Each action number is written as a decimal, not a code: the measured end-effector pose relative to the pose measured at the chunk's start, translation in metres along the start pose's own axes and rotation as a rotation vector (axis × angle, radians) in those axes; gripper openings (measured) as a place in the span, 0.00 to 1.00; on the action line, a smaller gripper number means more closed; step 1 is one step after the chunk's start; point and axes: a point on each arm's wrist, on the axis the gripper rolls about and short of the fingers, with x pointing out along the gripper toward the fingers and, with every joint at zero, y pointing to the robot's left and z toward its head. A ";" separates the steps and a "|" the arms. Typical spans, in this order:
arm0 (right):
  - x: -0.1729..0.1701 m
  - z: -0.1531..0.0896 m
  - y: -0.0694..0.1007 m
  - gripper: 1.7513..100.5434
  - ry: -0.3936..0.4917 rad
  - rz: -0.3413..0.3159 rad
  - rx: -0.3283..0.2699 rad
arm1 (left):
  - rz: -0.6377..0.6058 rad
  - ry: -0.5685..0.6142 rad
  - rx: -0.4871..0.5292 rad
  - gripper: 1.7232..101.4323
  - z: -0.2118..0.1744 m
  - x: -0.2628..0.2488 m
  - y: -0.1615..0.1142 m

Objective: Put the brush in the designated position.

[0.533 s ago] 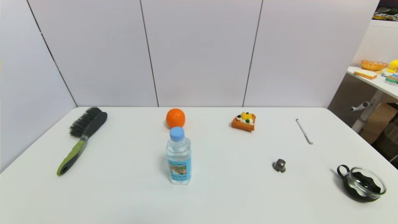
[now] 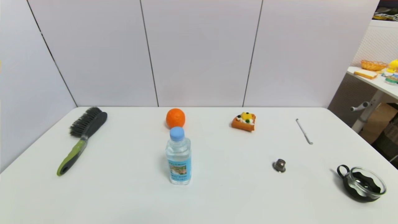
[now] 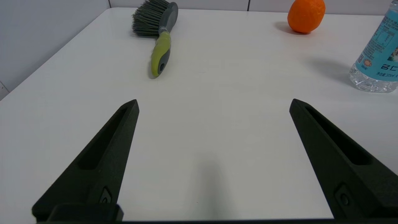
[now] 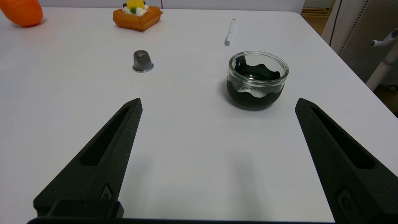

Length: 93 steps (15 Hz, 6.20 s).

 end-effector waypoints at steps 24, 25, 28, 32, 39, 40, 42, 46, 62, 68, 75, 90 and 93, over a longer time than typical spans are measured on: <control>0.000 0.000 0.000 0.97 0.000 0.000 0.000 | 0.092 0.305 0.046 0.96 0.310 0.147 0.013; 0.000 0.000 0.000 0.97 0.000 0.000 0.000 | 0.111 0.430 0.079 0.96 0.305 0.171 0.020; 0.000 0.000 0.000 0.97 0.000 0.000 0.000 | 0.103 0.799 0.207 0.96 0.266 0.241 0.054; 0.000 0.000 0.000 0.97 0.000 0.000 0.000 | -0.039 1.083 0.391 0.96 0.204 0.305 0.098; 0.000 0.000 0.000 0.97 0.000 0.000 0.000 | -0.077 1.230 0.241 0.96 0.130 0.367 0.094; 0.000 0.000 0.000 0.97 0.000 0.000 0.000 | -0.038 1.226 0.174 0.96 0.125 0.373 0.086; 0.000 0.000 0.000 0.97 0.000 0.000 0.000 | 0.047 1.225 0.022 0.96 0.114 0.387 0.070; 0.000 0.000 0.000 0.97 0.000 0.000 0.000 | 0.220 1.194 -0.230 0.96 0.096 0.407 0.055; 0.000 0.000 0.000 0.97 0.000 0.000 0.000 | 0.347 1.179 -0.232 0.96 0.081 0.424 0.077; 0.000 0.000 0.000 0.97 0.000 0.000 0.000 | 0.329 1.200 -0.248 0.96 0.075 0.426 0.078; 0.000 0.000 0.000 0.97 0.000 0.000 0.000 | 0.306 1.206 -0.260 0.96 0.073 0.427 0.075; 0.000 0.000 0.000 0.97 0.000 0.000 0.000 | 0.302 1.186 -0.263 0.96 0.083 0.426 0.072; 0.000 0.000 0.000 0.97 0.000 0.000 0.000 | 0.302 1.201 -0.262 0.96 0.086 0.423 0.071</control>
